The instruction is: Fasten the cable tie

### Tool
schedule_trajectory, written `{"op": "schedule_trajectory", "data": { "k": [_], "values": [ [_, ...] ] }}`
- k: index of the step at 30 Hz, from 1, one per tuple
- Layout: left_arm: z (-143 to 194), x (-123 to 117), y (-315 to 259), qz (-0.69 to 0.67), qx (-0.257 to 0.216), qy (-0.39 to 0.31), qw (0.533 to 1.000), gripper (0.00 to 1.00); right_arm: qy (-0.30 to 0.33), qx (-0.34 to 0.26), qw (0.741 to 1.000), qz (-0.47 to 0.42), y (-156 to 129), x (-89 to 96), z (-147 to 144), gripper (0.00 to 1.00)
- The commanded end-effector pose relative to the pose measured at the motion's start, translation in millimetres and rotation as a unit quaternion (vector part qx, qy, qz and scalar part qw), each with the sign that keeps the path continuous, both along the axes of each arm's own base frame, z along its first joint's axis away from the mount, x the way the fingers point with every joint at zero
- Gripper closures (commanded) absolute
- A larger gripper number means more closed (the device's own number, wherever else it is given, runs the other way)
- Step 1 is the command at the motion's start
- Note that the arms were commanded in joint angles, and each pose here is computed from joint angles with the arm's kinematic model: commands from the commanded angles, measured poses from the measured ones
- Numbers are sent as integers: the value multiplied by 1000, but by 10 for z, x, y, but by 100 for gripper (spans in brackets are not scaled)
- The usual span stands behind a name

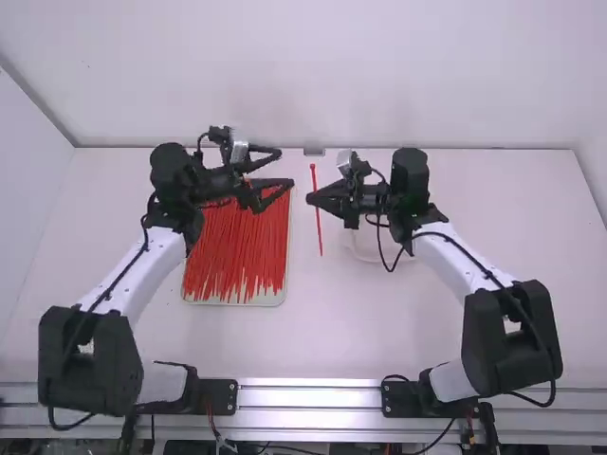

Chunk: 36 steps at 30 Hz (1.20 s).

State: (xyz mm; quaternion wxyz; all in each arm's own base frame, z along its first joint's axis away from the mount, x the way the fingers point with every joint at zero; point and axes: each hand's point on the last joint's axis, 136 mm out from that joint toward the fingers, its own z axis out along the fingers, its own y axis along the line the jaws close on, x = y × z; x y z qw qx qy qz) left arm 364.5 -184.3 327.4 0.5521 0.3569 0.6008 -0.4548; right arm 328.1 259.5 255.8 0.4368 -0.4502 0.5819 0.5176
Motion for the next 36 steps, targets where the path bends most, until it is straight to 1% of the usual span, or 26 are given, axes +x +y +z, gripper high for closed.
{"op": "schedule_trajectory", "data": {
  "k": [1, 3, 5, 8, 13, 14, 15, 19, 20, 26, 28, 29, 35, 36],
  "values": [
    [75, -181, -107, -96, 8, -26, 995, 14, -39, 9, 999, 16, 15, 1, 137, 100],
    [74, -170, -121, -114, 9, -31, 993, 18, -49, 12, 999, 20, 17, -9, 165, 100],
    [79, -159, -132, -129, 10, -34, 991, 23, -68, 20, 997, 38, 19, -61, 213, 100],
    [103, -159, -159, -131, 10, -37, 991, 26, -88, 26, 995, 42, 20, -68, 264, 100],
    [169, -216, -255, -142, 9, -61, 988, 31, -107, 33, 992, 50, 75, -106, 325, 100],
    [205, -228, -266, -143, 6, -62, 988, 34, -109, 33, 992, 52, 90, -120, 326, 100],
    [215, -231, -266, -143, 5, -62, 988, 34, -109, 33, 992, 53, 94, -123, 326, 100],
    [299, -253, -263, -145, -2, -66, 987, 42, -110, 34, 992, 60, 141, -163, 325, 100],
    [310, -255, -262, -144, -2, -71, 987, 45, -109, 34, 991, 62, 155, -175, 325, 100],
    [309, -301, -336, -155, -3, -70, 985, 55, -107, 34, 992, 61, 156, -170, 325, 100],
    [318, -278, -355, -148, -7, -61, 987, 59, -107, 34, 992, 61, 156, -170, 325, 100],
    [320, -242, -353, -139, -10, -54, 989, 63, -104, 34, 992, 61, 162, -175, 323, 100],
    [312, -245, -381, -139, -11, -50, 989, 67, -95, 34, 993, 64, 181, -192, 325, 100],
    [313, -248, -391, -140, -11, -50, 989, 71, -95, 34, 993, 64, 182, -193, 325, 100]
  ]
}}
